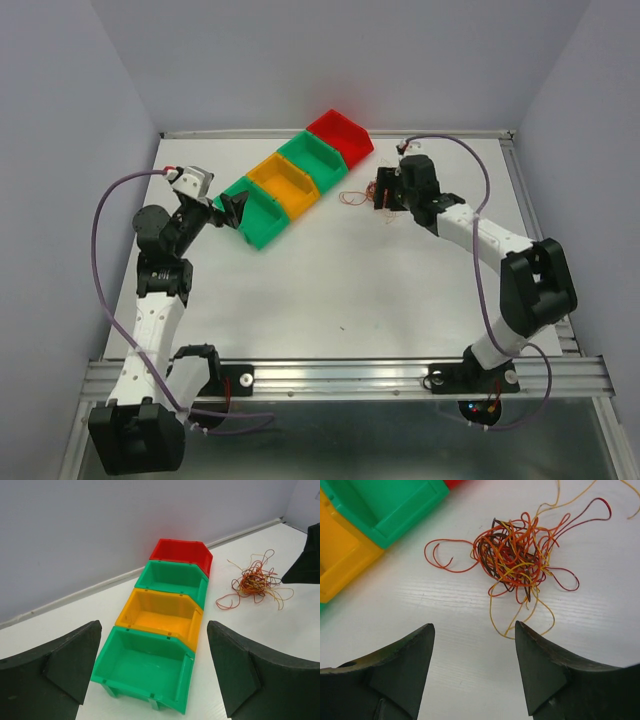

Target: Untangle the cables

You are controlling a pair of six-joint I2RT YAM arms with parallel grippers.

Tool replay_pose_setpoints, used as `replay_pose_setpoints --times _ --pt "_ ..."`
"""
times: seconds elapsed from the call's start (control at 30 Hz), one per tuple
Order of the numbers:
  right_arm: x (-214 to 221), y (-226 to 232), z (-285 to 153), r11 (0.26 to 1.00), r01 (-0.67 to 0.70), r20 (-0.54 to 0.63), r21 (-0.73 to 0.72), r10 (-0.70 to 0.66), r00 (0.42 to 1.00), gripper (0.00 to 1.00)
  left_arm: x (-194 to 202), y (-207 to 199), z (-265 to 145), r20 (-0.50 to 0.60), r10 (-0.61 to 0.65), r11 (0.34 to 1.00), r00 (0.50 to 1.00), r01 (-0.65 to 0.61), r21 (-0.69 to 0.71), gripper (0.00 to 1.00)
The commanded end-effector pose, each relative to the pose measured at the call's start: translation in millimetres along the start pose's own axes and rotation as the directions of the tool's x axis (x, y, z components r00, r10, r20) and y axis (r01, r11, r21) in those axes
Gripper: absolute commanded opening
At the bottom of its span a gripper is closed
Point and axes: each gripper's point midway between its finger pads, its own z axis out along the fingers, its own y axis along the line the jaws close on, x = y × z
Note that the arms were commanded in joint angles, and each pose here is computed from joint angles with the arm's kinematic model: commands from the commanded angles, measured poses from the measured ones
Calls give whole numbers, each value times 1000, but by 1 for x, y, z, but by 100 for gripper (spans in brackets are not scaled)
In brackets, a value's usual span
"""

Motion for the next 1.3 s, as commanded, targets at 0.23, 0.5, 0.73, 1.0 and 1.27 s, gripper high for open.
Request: replay_pose_setpoints --times 0.23,0.5,0.73,1.0,1.27 --pt "-1 -4 40 940 285 -66 185 -278 958 59 -6 -5 10 7 21 998 1000 -21 59 99" --pt "16 -14 58 913 318 -123 256 -296 947 52 -4 -6 12 -1 17 998 1000 -17 65 99" --pt "27 -11 72 915 327 -149 238 -298 943 33 0 -5 15 -14 14 998 1000 -13 66 99" --pt "10 11 47 958 249 -88 145 -238 967 1 6 -9 19 -29 16 997 999 -13 82 99" --pt "-42 56 -52 986 147 30 -82 -145 989 1 20 -59 35 -43 69 963 997 -55 265 99"
